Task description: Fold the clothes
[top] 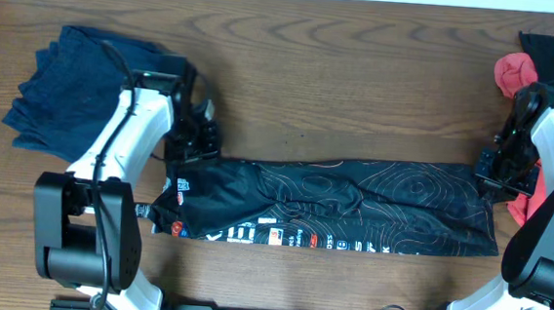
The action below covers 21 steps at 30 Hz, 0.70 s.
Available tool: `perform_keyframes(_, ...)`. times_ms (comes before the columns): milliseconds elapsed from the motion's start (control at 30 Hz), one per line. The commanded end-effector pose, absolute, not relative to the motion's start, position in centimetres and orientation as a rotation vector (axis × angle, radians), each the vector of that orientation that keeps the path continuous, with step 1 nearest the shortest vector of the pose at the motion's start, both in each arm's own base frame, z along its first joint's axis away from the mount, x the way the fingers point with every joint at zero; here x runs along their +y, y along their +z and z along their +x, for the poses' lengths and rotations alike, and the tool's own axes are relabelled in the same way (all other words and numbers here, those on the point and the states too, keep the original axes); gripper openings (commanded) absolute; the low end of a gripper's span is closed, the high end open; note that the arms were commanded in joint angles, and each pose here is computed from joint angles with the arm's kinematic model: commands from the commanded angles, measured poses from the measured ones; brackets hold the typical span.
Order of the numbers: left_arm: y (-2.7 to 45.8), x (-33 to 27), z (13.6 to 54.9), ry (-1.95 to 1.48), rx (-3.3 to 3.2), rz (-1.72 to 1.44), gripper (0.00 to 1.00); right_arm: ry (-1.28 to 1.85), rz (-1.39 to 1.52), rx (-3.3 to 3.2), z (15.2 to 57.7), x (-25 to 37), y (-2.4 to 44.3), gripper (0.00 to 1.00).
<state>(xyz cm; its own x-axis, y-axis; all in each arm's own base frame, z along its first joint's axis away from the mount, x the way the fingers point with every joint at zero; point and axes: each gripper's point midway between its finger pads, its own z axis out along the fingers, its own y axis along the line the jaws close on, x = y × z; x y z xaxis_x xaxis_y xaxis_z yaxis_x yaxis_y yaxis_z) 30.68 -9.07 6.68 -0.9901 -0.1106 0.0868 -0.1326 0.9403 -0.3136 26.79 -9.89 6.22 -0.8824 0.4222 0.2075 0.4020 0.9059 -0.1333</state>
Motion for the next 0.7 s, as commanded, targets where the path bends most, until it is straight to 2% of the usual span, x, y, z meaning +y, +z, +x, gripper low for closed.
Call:
perform_keyframes(0, 6.7, -10.8, 31.2, 0.556, -3.037, 0.172, 0.43, 0.073, -0.597, -2.834, 26.1, -9.2, 5.5, 0.21)
perform_keyframes(233, 6.6, -13.6, 32.1, 0.587, -3.075, 0.169, 0.52, 0.073, -0.602, -2.827, 25.1, -8.9, 2.9, 0.21)
perform_keyframes(367, 5.9, -15.1, 32.5, 0.594, -3.080, 0.183, 0.61, 0.071, -0.612, -2.821, 24.8, -8.7, 2.6, 0.22)
perform_keyframes(667, 2.3, -15.5, 31.7, 0.435, -3.016, 0.278, 0.60, 0.072, -0.610, -2.817, 24.7, -8.7, 2.6, 0.23)
